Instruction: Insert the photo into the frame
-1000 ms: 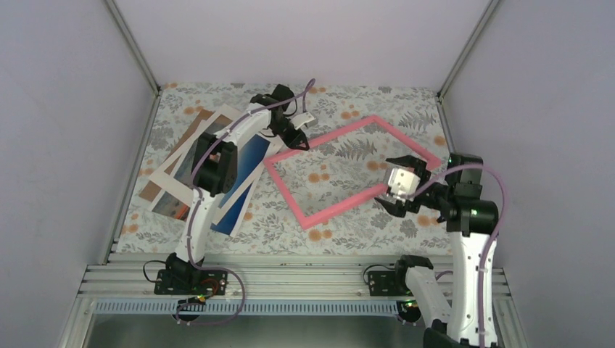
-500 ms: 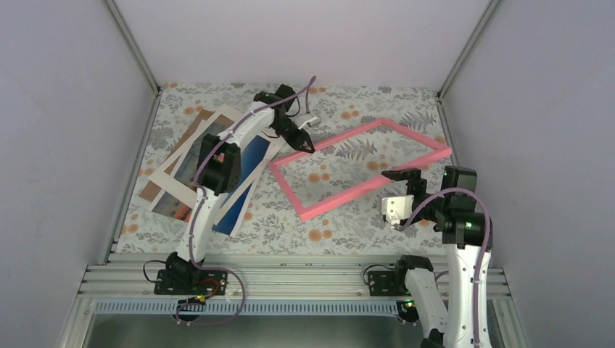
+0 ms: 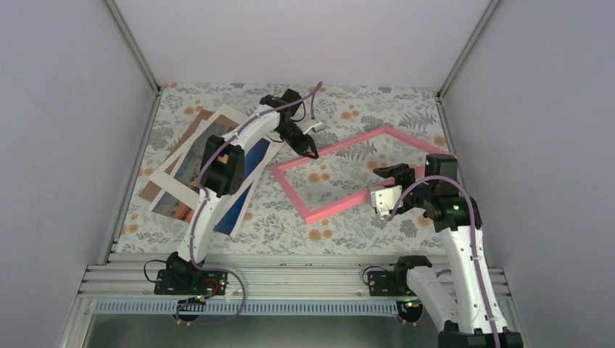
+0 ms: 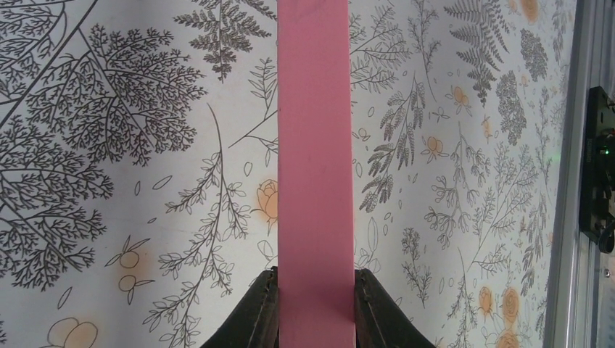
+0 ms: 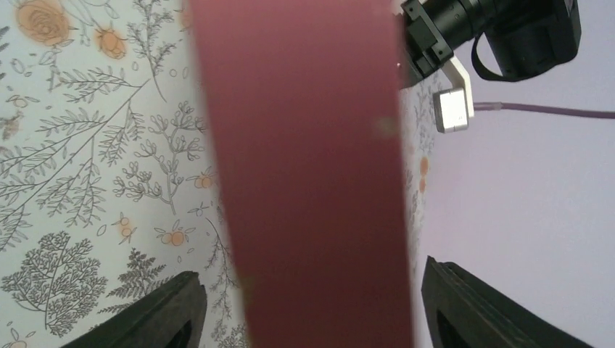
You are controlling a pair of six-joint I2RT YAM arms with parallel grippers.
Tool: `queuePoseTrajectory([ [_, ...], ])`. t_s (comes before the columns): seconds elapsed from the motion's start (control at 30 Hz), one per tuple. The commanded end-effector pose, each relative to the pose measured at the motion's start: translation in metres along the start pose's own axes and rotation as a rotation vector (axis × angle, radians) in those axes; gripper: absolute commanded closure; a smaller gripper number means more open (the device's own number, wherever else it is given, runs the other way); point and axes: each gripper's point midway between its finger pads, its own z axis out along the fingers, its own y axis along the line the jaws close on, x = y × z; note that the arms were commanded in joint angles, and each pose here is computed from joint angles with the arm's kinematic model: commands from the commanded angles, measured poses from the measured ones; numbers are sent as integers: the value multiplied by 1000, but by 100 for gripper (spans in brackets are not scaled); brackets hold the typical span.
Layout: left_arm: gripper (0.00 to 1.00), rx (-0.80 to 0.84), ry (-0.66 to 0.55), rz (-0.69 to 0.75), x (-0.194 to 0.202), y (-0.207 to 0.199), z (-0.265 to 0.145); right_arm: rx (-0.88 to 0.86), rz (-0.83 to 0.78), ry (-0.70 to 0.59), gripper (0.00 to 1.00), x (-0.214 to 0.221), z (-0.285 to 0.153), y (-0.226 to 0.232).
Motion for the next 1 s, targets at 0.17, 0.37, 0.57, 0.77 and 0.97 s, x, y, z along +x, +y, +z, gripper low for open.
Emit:
queuePoseTrajectory([
  [0.17,98,54,-36,-11,-10,-18,-7,35,-77,88,53,11,10,-15],
  [0.37,93,38,-47,10,-16,-18,-12,51,-100,77,92,5,5,-18],
  [0.57,23,-45,-110,82,-39,-15,-56,68,-14,67,97,0,-4,-28],
  [0.77,0,-289,-476,214,-104,-7,-211,71,216,27,97,-10,-19,-58],
  [0.97,0,-572,-683,272,-116,-6,-325,55,588,-118,97,-32,-33,-116],
])
